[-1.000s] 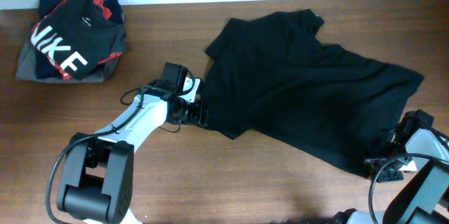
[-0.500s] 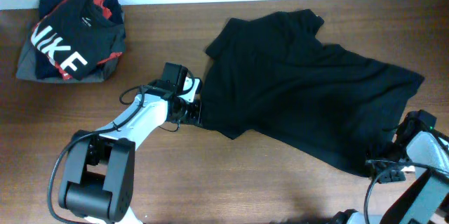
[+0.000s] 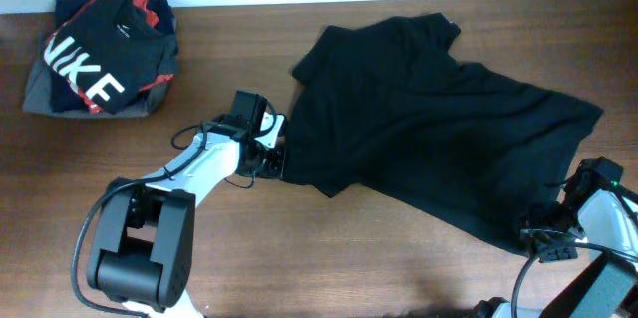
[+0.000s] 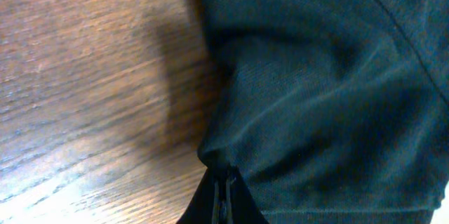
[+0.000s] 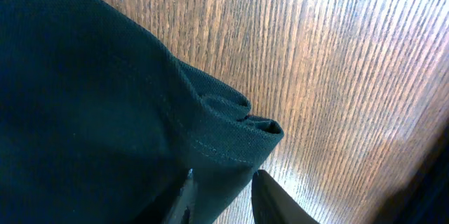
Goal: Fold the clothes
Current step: 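Pull the left sleeve leftward with the left gripper to flatten the shirt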
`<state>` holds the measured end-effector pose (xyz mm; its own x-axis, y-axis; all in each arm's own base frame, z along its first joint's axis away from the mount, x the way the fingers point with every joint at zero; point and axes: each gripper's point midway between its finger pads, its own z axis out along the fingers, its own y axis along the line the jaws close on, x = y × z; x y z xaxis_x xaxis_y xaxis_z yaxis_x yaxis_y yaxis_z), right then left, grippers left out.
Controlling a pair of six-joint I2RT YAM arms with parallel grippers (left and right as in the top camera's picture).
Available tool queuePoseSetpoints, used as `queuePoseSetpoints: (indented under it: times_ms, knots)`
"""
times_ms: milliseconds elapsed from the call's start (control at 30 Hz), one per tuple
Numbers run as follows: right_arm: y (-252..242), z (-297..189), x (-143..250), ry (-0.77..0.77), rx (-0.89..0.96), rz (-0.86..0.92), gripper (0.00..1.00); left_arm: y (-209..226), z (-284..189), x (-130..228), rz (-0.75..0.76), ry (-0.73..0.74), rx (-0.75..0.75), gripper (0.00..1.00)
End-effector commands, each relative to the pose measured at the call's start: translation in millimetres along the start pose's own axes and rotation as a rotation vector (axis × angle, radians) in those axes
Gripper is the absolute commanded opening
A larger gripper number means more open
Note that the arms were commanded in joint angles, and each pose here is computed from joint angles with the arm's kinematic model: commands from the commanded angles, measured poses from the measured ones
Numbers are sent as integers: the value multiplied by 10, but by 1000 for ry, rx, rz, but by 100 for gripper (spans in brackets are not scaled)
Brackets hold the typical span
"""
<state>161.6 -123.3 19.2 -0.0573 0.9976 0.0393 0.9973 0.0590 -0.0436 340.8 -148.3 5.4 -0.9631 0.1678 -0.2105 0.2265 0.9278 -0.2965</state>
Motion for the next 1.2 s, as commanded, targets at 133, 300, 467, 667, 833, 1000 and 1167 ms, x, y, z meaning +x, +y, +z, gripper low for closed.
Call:
queuePoseSetpoints:
  times_ms: [133,300,467,667,833,1000,1167]
  knots:
    - [-26,-38,-76,-46,8,-14,4,292,-246,-41,-125,46,-18,0]
    - [-18,-38,-82,-48,4,-13,4,536,-345,-35,-242,41,-32,0]
    - [-18,-38,-81,-48,4,-13,4,751,-420,48,-319,59,-43,0]
    - [-1,-38,-88,-50,-3,-13,4,914,-483,80,-379,54,-49,0]
    - [91,-48,-148,-73,-41,-39,4,986,-544,157,-460,71,-55,0]
    - [160,-53,-162,-77,-71,-69,4,1202,-683,386,-615,120,-154,0]
    - [207,-58,-177,-81,-92,-73,4,1414,-967,514,-742,93,-187,1]
